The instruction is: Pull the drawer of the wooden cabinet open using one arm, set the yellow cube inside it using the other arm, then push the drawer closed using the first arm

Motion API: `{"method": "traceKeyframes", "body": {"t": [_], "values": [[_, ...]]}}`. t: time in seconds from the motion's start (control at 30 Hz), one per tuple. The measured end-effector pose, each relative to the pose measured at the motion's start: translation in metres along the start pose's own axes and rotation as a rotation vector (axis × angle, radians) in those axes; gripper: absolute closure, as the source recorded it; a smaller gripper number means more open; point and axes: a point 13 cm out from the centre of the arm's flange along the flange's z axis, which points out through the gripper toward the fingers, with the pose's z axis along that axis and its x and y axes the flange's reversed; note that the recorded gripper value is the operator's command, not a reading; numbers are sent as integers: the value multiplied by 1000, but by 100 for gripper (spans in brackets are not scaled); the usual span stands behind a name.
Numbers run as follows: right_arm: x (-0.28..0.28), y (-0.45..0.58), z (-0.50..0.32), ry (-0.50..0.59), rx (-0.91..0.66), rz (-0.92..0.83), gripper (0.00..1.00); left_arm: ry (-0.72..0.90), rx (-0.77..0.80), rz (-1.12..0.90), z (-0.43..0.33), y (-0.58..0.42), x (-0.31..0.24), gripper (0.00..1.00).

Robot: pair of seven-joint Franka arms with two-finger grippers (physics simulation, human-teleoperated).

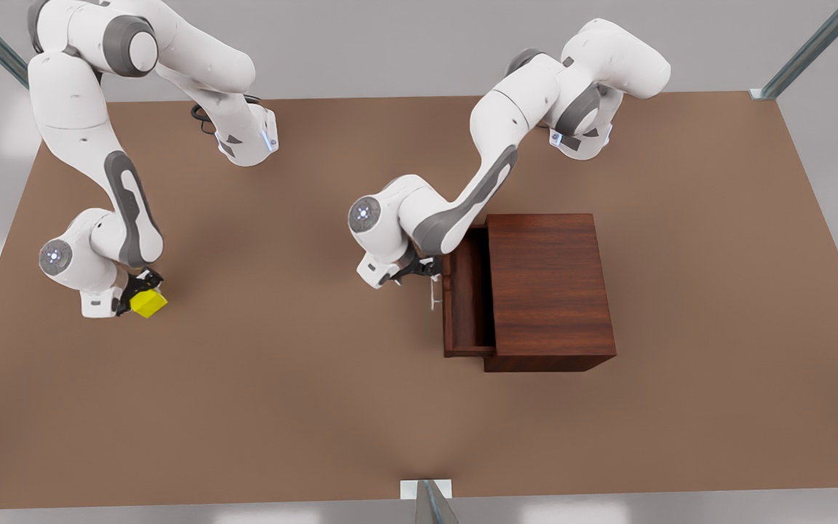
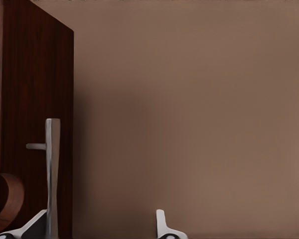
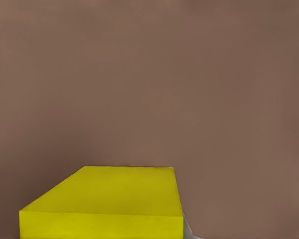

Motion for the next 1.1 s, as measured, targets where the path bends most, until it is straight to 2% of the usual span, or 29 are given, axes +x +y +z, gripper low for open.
{"method": "traceKeyframes", "body": {"t": [0.03, 0.1, 0.17, 0.27, 0.33, 0.4, 0.47, 0.57, 0.73, 1.1], "values": [[-14, -4, -10, -5, 3, -17, 78, -6, 7, -1, -7, 0, 0, 0], [-47, -4, -29, -10, 1, -61, 78, -25, 48, -42, -69, 30, -13, 0], [-87, 0, -51, -16, 5, -118, 78, -17, 103, -144, -149, 109, -38, 0], [-167, 23, -92, -25, 22, -241, 78, 48, 121, -309, -211, 267, -67, 0], [-251, 71, -131, -54, 40, -369, 78, 134, 115, -400, -215, 384, -70, 0], [-335, 139, -166, -107, 49, -493, 78, 247, 108, -438, -185, 469, -38, 0], [-410, 214, -197, -162, 64, -617, 78, 296, 113, -405, -175, 489, -20, 0], [-476, 310, -227, -226, 70, -737, 77, 326, 124, -315, -172, 481, -9, 0], [-536, 412, -213, -290, 7, -793, 77, 354, 144, -217, -165, 482, -7, 0], [-580, 530, -200, -407, -75, -738, 77, 367, 169, -75, -162, 484, -2, 0]]}}
